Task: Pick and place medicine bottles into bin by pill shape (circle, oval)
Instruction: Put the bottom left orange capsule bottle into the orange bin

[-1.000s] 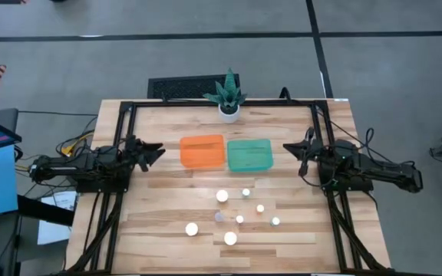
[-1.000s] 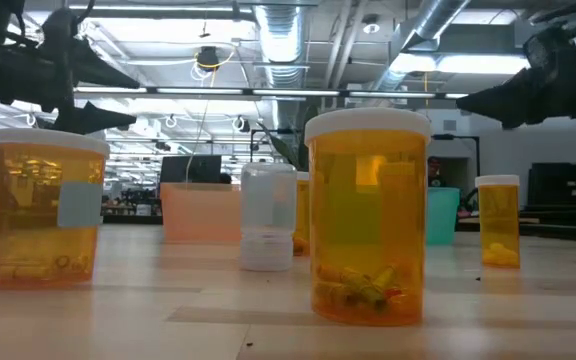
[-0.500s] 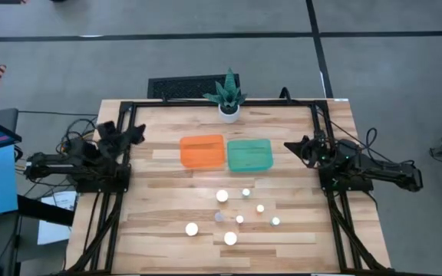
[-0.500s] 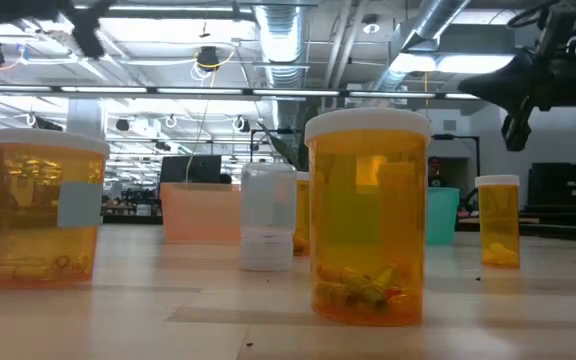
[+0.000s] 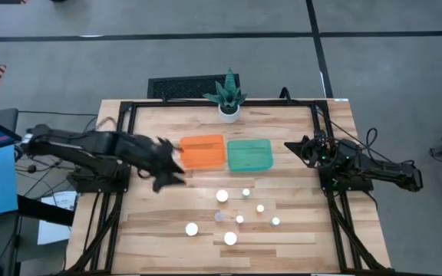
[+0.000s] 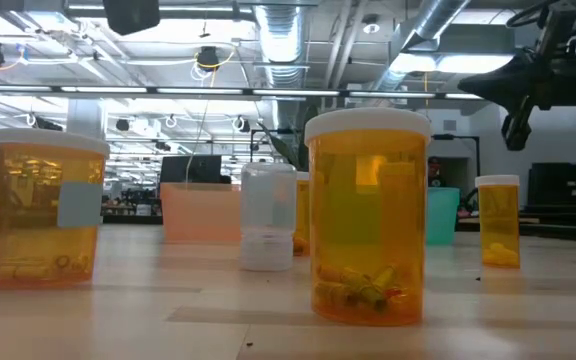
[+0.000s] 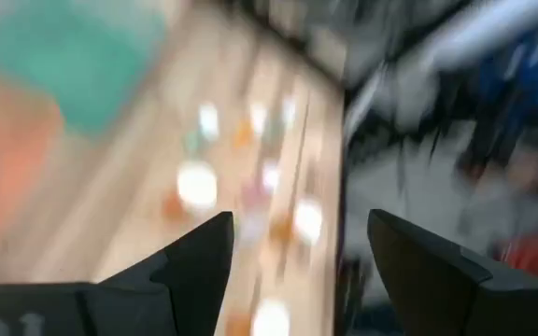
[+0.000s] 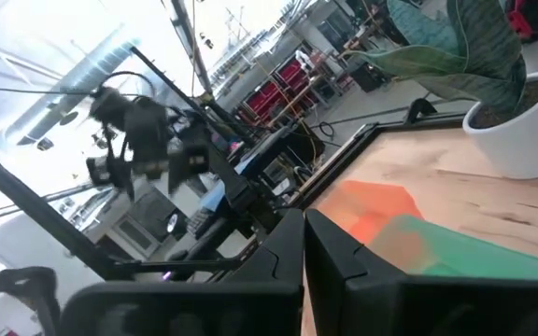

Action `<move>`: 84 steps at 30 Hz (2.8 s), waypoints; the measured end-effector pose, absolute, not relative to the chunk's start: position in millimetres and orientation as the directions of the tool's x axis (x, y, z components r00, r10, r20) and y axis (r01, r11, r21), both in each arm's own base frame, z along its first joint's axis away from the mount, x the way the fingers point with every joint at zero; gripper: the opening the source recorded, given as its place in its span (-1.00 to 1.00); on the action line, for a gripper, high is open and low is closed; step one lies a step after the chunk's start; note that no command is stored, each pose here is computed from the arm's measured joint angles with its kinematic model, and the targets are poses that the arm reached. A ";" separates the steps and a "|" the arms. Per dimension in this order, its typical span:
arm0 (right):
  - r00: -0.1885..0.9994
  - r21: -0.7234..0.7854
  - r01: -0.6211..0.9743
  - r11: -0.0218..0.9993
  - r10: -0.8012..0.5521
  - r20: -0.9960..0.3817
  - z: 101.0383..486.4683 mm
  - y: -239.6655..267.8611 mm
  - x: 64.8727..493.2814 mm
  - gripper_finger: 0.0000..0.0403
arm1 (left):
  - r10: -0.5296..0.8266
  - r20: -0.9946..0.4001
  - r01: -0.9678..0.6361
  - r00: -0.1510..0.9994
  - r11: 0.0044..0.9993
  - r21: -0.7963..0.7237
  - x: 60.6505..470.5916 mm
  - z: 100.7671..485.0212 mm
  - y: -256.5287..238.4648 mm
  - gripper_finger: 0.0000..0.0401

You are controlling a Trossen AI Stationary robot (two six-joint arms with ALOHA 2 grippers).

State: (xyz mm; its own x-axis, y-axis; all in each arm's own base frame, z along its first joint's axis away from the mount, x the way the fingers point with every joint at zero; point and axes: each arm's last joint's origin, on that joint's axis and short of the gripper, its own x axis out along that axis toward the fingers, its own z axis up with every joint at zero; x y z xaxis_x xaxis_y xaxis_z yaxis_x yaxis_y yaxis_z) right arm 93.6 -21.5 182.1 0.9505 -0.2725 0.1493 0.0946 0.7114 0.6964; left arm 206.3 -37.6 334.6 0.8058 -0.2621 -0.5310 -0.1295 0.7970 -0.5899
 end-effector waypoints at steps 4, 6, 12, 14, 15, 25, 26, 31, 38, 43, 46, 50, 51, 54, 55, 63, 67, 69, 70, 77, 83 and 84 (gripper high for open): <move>0.951 0.687 0.105 0.719 -0.275 0.143 181.7 -21.6 93.6 -0.87 | -0.356 -0.695 -0.094 0.625 0.849 -0.519 231.5 317.3 -61.8 0.20; 0.952 0.687 0.111 0.718 -0.276 0.135 181.0 -21.6 93.7 -0.85 | -0.391 -0.731 -0.041 0.559 0.868 -0.495 242.8 309.1 -76.3 0.20; 0.958 0.687 0.148 0.711 -0.276 0.080 175.6 -21.7 94.3 -0.70 | -0.430 -0.789 0.118 0.439 0.898 -0.424 265.3 290.5 -121.2 0.28; 0.959 0.686 0.158 0.710 -0.276 0.066 174.3 -21.8 94.4 -0.64 | -0.421 -0.804 0.139 0.419 0.905 -0.401 270.0 285.5 -132.7 0.36; 0.959 0.686 0.160 0.710 -0.276 0.062 173.9 -21.8 94.4 -0.62 | -0.414 -0.813 0.143 0.410 0.909 -0.391 271.8 282.6 -137.8 0.40; 0.966 0.684 0.143 0.715 -0.251 0.060 173.7 -21.0 94.6 -0.49 | -0.298 -0.890 0.119 0.345 0.954 -0.274 288.8 243.3 -169.0 0.70; 0.966 0.684 0.143 0.715 -0.251 0.060 173.7 -21.0 94.6 -0.49 | -0.289 -0.895 0.114 0.340 0.957 -0.265 290.8 239.5 -170.0 0.70; 0.968 0.684 0.139 0.716 -0.245 0.061 173.8 -20.9 94.7 -0.49 | -0.242 -0.915 0.089 0.323 0.970 -0.225 295.7 226.4 -171.6 0.71; 0.973 0.683 0.124 0.720 -0.222 0.058 173.5 -20.2 94.9 -0.49 | -0.228 -0.906 0.082 0.356 0.974 -0.213 296.5 228.1 -173.1 0.81; 0.974 0.683 0.129 0.719 -0.222 0.050 172.8 -20.2 94.9 -0.49 | -0.215 -0.922 0.099 0.322 0.976 -0.194 298.0 218.3 -175.4 0.86; 0.974 0.683 0.130 0.719 -0.221 0.048 172.5 -20.2 94.9 -0.49 | -0.220 -0.928 0.096 0.301 0.975 -0.200 300.2 212.0 -176.9 0.86; 0.975 0.683 0.136 0.718 -0.221 0.039 171.7 -20.1 94.9 -0.49 | -0.193 -0.928 0.120 0.318 0.979 -0.162 300.5 211.5 -176.9 0.86; 0.974 0.683 0.136 0.718 -0.221 0.039 171.7 -20.2 94.9 -0.49 | -0.184 -0.930 0.130 0.318 0.980 -0.149 300.3 211.4 -176.5 0.86; 0.974 0.683 0.136 0.717 -0.221 0.039 171.7 -20.1 94.9 -0.49 | -0.184 -0.935 0.151 0.303 0.978 -0.144 299.1 210.8 -176.1 0.86; 0.974 0.683 0.136 0.717 -0.221 0.039 171.7 -20.1 94.9 -0.49 | -0.196 -0.934 0.154 0.298 0.976 -0.156 298.8 209.7 -176.3 0.86; 0.974 0.683 0.136 0.717 -0.222 0.039 171.8 -20.1 94.9 -0.49 | -0.173 -0.931 0.159 0.322 0.979 -0.127 297.3 208.7 -179.7 0.86; 0.974 0.683 0.136 0.717 -0.222 0.039 171.8 -20.1 94.9 -0.49 | -0.160 -0.930 0.184 0.330 0.978 -0.103 296.8 208.7 -180.7 0.86; 0.974 0.683 0.136 0.718 -0.222 0.039 171.8 -20.2 94.9 -0.49 | -0.159 -0.932 0.200 0.325 0.975 -0.096 297.6 206.3 -181.3 0.86; 0.974 0.683 0.136 0.717 -0.222 0.039 171.8 -20.2 94.9 -0.49 | -0.163 -0.933 0.205 0.320 0.974 -0.100 298.4 204.4 -182.0 0.86; 0.974 0.683 0.138 0.717 -0.223 0.037 171.6 -20.2 94.9 -0.49 | -0.176 -0.936 0.220 0.303 0.969 -0.111 299.3 198.6 -185.0 0.86; 0.974 0.684 0.138 0.717 -0.222 0.036 171.7 -20.1 94.7 -0.49 | -0.164 -0.940 0.223 0.299 0.970 -0.098 298.2 198.3 -184.8 0.76; 0.974 0.683 0.140 0.717 -0.223 0.034 171.5 -20.2 94.7 -0.49 | -0.158 -0.942 0.222 0.297 0.971 -0.093 297.9 198.1 -184.5 0.72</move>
State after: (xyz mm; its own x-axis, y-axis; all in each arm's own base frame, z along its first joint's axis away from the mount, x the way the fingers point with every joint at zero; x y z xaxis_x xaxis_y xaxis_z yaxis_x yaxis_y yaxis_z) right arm 94.7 -20.2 171.5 0.9743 -0.2226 0.0337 0.1400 0.7165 0.6834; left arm 297.9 -184.5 198.1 0.2971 -0.1582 -0.9416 0.2220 0.9706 -0.0930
